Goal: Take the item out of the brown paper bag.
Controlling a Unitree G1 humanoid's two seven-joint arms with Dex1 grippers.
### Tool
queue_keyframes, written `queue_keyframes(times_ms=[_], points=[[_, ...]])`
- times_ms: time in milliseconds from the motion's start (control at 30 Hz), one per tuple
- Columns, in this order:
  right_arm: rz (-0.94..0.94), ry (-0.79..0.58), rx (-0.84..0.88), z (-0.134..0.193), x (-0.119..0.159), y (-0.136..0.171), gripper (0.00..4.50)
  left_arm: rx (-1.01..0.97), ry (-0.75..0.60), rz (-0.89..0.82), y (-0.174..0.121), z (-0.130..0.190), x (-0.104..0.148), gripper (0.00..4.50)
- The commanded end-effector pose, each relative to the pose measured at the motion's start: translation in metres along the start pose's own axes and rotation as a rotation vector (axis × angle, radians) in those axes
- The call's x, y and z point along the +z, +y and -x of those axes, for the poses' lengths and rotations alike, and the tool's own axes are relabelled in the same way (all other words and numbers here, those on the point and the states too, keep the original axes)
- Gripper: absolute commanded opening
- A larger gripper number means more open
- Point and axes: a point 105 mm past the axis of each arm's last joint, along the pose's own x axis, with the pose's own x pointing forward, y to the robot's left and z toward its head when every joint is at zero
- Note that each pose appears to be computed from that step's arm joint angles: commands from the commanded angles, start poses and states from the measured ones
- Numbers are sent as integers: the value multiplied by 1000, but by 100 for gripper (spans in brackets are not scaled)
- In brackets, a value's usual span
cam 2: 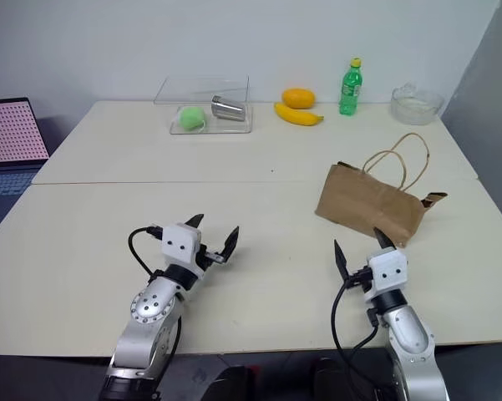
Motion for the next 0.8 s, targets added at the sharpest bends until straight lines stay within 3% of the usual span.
queue_keyframes(times_ms=[33,467,800], points=[[9,-40,-12,2,8,-1,450,-45,-89,-21,-4,-2,21,448],[26,-27,21,4,6,7,450,-81,-55,-56,-4,-4,16,448],[57,-25,40,8,10,8,450,-149,-101,-49,-12,-6,34,448]])
